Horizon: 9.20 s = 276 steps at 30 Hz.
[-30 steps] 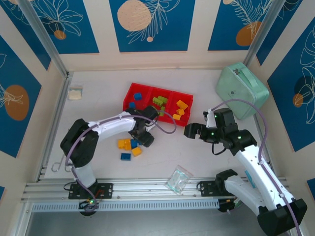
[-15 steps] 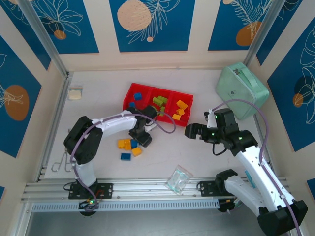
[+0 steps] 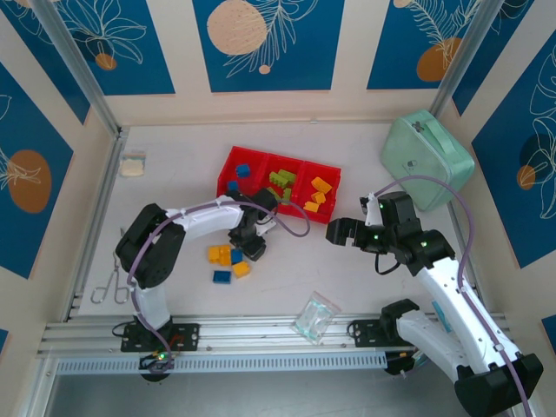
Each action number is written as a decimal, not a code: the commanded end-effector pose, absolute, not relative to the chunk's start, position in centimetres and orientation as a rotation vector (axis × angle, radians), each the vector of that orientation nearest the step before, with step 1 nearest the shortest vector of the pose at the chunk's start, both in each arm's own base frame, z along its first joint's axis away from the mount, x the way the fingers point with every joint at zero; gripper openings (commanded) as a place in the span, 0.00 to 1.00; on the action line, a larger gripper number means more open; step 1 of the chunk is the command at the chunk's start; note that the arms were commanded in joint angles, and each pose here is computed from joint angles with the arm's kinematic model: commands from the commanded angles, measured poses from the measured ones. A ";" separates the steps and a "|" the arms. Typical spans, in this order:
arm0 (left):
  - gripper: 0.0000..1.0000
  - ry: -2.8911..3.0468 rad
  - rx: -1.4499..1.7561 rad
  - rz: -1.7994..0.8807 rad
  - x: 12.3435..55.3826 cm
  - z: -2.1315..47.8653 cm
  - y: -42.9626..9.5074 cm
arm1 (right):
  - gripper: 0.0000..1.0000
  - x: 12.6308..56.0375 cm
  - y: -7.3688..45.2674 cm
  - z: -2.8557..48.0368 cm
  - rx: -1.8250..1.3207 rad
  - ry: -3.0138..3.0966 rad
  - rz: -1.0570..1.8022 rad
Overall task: Sort the legos into containers by color
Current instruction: Pick up the lego from the center of the table, then place the lego in the container, then rotate the lego at the bottom-center of the table, then pick up the lego from the middle-left of the table, then place the lego in the container, then pick up the lego from the middle-left of the table.
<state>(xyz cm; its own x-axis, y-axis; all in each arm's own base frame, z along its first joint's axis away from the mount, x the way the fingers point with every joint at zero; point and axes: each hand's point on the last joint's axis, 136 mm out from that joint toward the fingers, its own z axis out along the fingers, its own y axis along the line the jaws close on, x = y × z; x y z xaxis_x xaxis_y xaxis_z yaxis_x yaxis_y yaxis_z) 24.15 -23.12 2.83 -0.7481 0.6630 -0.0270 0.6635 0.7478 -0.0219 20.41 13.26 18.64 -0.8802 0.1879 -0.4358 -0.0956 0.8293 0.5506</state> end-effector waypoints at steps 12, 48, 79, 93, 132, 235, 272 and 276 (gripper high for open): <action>0.32 2.852 0.887 0.002 26.4 5.6 -21.6 | 0.99 20.2 12.9 19.6 0.056 2.505 0.780; 0.63 2.582 0.186 -0.038 48.6 13.3 -20.1 | 0.99 19.7 11.7 19.8 0.001 2.517 0.706; 0.81 2.706 -0.088 -0.374 20.7 10.1 -17.0 | 0.99 20.2 15.8 18.3 0.048 2.596 0.919; 0.73 2.825 -0.001 -0.327 21.6 6.7 -21.4 | 0.99 19.4 14.9 18.3 0.046 2.593 0.843; 0.77 2.842 0.359 -0.040 22.9 10.0 -20.5 | 0.99 19.8 13.5 18.2 0.063 2.548 0.769; 0.78 2.582 -0.110 -0.281 31.9 16.7 -13.3 | 0.99 19.4 12.9 18.1 0.081 2.541 0.764; 0.75 2.923 -0.117 -0.080 27.2 4.4 -13.5 | 0.99 20.0 15.2 16.9 0.066 2.587 0.836; 0.72 2.967 -0.100 -0.043 27.0 3.0 -13.3 | 0.99 20.0 15.0 16.7 0.068 2.591 0.822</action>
<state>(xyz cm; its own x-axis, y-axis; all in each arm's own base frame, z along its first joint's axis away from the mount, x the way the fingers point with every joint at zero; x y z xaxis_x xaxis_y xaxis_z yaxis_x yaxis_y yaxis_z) 26.92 -13.29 3.47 -0.9774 -0.0937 -0.1893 -0.0848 0.9949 -0.0549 20.28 15.01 16.64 -0.9114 0.1800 -0.3701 -0.0671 0.8223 0.5650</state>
